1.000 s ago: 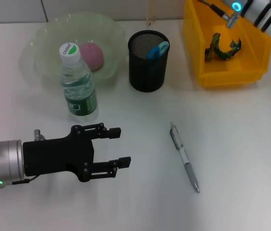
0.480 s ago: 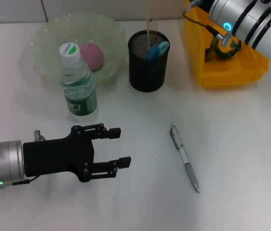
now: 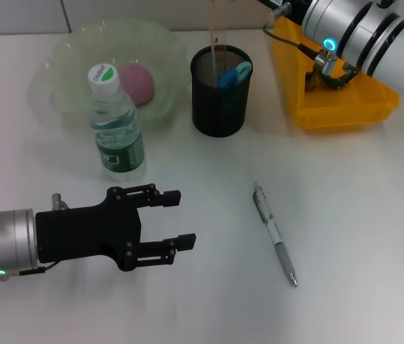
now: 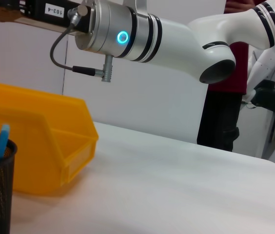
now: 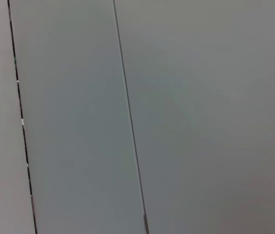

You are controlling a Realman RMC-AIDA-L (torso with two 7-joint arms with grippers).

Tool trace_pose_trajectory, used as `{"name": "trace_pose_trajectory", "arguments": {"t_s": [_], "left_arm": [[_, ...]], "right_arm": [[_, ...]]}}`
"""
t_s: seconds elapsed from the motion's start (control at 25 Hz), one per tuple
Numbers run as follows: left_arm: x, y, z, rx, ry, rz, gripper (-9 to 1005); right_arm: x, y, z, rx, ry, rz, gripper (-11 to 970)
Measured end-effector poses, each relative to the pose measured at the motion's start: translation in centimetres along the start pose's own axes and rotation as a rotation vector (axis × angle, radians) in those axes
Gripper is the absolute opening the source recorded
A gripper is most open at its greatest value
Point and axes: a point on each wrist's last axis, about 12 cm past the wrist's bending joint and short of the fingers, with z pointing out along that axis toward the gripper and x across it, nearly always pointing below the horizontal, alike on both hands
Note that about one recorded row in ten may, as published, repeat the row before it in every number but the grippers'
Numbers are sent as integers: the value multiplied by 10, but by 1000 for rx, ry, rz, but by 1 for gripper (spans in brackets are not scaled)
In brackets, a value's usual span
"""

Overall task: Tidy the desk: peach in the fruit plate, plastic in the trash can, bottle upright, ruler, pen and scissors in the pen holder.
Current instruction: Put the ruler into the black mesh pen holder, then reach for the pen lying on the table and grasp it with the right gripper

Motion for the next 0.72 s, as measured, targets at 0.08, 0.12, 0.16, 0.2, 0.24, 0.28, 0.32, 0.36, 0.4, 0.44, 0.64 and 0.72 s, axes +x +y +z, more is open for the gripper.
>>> {"name": "trace_pose_trajectory", "arguments": {"t_s": [0.08, 0.12, 0.16, 0.2, 0.24, 0.28, 0.32, 0.36, 0.4, 0.44, 0.64, 0.72], "left_arm": [[0, 0, -1, -2, 1, -1, 726], [1, 0, -1, -3, 1, -1, 726], [1, 0, -1, -3, 1, -1, 726], [1, 0, -2, -4, 2, 0, 726], [1, 0, -2, -4, 2, 0, 726], [1, 0, -2, -4, 2, 0, 726], [1, 0, -2, -5, 1, 2, 726], [1, 0, -2, -5, 1, 2, 726], [1, 0, -3, -6, 0, 3, 726], [1, 0, -3, -6, 0, 3, 726], [2, -1, -4, -10, 1, 1, 725], [2, 0, -6, -19, -2, 0, 725]], "right_arm": [[0, 0, -1, 1, 0, 8, 410], [1, 0, -2, 0, -2, 17, 410], [1, 0, -2, 0, -2, 17, 411], [2, 1, -2, -5, 5, 22, 411], [2, 1, -2, -5, 5, 22, 412], [3, 1, -2, -10, 9, 24, 412], [4, 3, -3, -19, 13, 26, 433], [4, 3, -3, -19, 13, 26, 454], [4, 4, -4, -28, 9, 33, 475], [4, 4, -4, -28, 9, 33, 496], [1, 4, -15, -65, 3, 67, 555], [-4, 7, -26, -97, 64, 83, 574]]}}
